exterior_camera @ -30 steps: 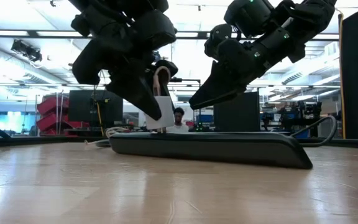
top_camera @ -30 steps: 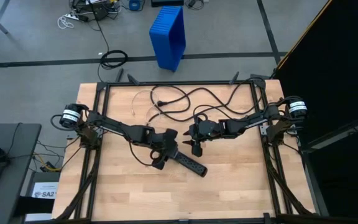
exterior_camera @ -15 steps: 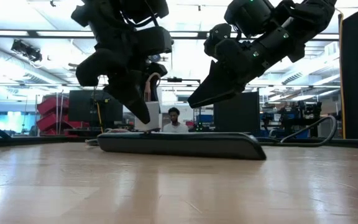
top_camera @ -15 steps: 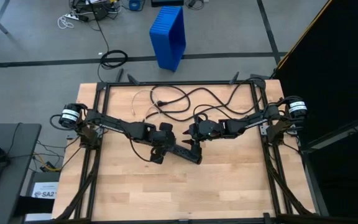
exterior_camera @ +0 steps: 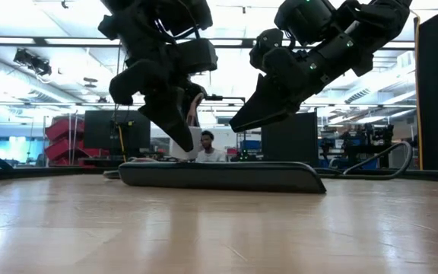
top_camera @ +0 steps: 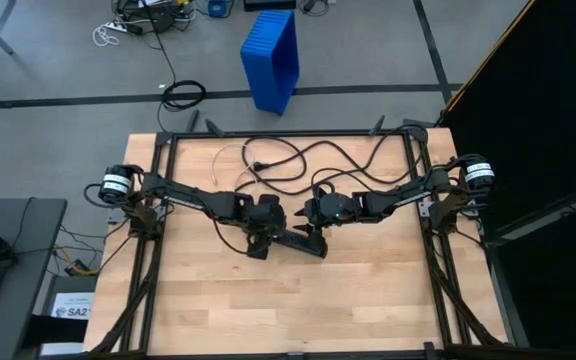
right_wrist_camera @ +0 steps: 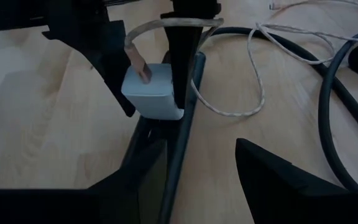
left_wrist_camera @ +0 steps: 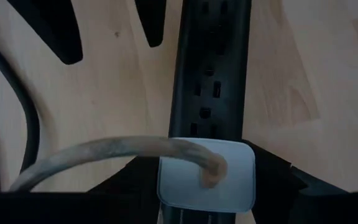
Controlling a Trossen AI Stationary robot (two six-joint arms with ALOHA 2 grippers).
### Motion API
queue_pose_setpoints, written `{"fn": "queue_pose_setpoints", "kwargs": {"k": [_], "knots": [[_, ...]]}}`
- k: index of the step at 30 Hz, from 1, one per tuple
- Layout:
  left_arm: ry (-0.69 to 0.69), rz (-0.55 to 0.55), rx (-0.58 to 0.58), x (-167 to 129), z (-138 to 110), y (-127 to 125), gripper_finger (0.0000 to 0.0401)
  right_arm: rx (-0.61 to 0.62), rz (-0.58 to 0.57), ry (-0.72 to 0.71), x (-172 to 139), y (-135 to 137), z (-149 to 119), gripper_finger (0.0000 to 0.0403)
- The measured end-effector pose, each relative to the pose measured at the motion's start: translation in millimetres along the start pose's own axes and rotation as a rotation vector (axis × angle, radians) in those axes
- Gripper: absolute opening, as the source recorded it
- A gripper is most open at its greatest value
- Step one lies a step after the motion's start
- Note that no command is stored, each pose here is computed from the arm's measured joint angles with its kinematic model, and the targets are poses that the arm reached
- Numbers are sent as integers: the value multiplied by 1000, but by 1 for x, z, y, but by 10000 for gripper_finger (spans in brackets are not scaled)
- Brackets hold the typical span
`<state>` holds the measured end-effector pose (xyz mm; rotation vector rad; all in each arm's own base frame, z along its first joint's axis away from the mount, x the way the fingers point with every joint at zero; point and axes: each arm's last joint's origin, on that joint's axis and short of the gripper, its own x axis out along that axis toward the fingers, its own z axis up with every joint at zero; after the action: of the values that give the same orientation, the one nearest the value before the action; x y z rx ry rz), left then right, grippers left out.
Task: Insert USB
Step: Insert the white charger adapter into the black outlet extension
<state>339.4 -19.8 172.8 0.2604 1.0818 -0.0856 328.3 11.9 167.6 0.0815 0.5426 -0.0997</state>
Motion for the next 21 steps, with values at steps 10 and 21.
{"fn": "queue_pose_setpoints", "kwargs": {"k": [10, 21], "knots": [[-37, 22, -32, 3, -6, -1, 159, -8, 1, 1, 0, 0, 0, 164], [-161, 32, -112, 10, -23, -5, 159, -28, 0, 0, 0, 0, 0, 165]]}}
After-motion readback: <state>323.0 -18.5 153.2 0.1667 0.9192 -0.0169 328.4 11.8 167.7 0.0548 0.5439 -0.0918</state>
